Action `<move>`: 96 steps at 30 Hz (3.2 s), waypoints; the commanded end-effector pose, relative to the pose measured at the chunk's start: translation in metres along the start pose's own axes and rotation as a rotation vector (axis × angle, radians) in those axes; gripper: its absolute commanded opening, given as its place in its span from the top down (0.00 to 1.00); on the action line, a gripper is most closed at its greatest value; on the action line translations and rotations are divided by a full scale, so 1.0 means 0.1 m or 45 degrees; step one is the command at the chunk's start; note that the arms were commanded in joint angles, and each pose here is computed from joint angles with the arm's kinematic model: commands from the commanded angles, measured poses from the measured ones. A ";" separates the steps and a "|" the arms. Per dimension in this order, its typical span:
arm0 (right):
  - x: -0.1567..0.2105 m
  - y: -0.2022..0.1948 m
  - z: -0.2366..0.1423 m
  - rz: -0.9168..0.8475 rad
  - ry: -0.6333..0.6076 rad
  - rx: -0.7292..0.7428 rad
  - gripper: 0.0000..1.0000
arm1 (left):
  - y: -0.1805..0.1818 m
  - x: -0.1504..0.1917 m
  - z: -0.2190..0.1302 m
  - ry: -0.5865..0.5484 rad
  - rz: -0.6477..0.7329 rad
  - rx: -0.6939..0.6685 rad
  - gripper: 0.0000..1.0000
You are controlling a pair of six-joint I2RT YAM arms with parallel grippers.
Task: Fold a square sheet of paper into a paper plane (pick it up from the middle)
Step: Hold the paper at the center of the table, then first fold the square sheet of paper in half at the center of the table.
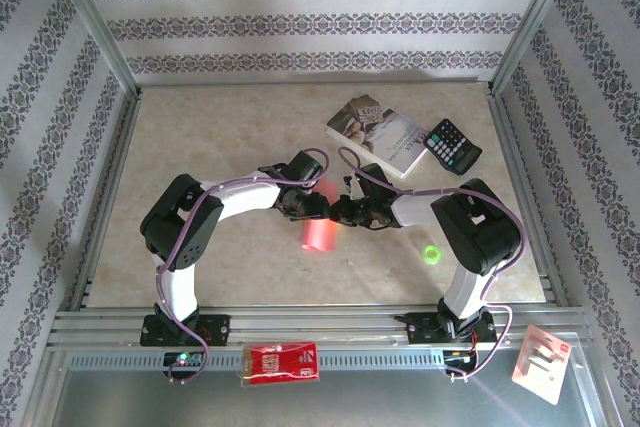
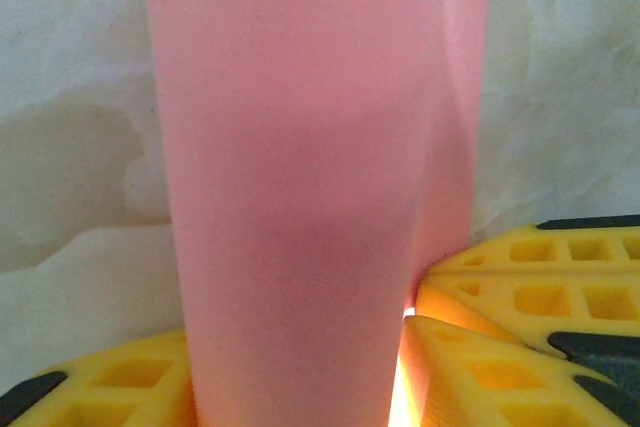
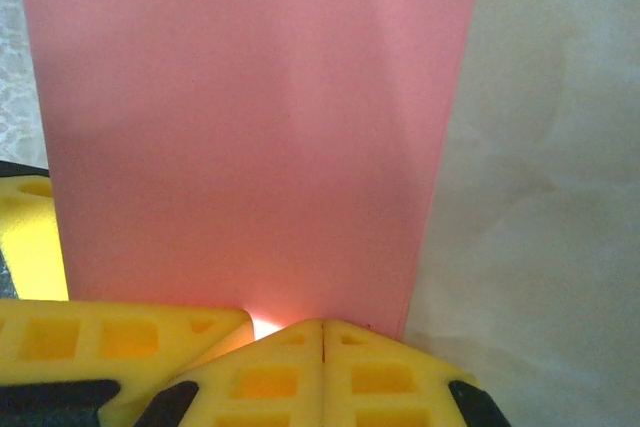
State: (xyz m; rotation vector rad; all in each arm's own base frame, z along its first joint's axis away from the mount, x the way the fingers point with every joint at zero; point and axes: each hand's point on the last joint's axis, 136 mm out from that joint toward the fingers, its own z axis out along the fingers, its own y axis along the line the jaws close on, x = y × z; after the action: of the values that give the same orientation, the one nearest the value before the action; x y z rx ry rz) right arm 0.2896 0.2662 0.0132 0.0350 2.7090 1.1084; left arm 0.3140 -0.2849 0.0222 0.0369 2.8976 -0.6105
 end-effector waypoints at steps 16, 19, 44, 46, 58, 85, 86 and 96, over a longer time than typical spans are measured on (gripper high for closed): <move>0.47 -0.79 0.14 0.146 0.131 0.329 1.00 | 0.35 -0.12 -0.40 -0.157 -0.024 -0.200 0.31; 0.47 -0.79 0.14 0.142 0.131 0.339 1.00 | 0.37 -0.14 -0.55 -0.197 -0.035 -0.207 0.31; 0.49 -0.87 0.11 0.124 0.138 0.413 1.00 | -0.24 -0.30 -0.20 -0.119 -0.098 0.261 0.63; 0.50 -0.88 0.10 0.124 0.142 0.416 1.00 | -0.16 -0.28 -0.13 -0.101 -0.111 0.240 0.64; 0.53 -0.92 0.12 0.129 0.157 0.429 1.00 | 0.18 -0.18 0.03 -0.073 -0.165 0.150 0.63; 0.51 -0.90 0.11 0.126 0.149 0.430 1.00 | -0.07 0.09 -0.23 -0.038 -0.231 0.382 0.56; 0.51 -0.90 0.12 0.126 0.150 0.431 1.00 | 0.00 0.11 -0.19 -0.035 -0.241 0.353 0.57; 0.52 -0.91 0.11 0.125 0.151 0.434 1.00 | -0.01 0.14 -0.31 -0.072 -0.210 0.385 0.55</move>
State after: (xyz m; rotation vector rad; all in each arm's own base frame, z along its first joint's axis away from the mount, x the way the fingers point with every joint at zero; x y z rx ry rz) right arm 0.2895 0.2646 0.0092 0.0565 2.7323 1.0871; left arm 0.2959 -0.2741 0.0329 -0.1953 2.7899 -1.0354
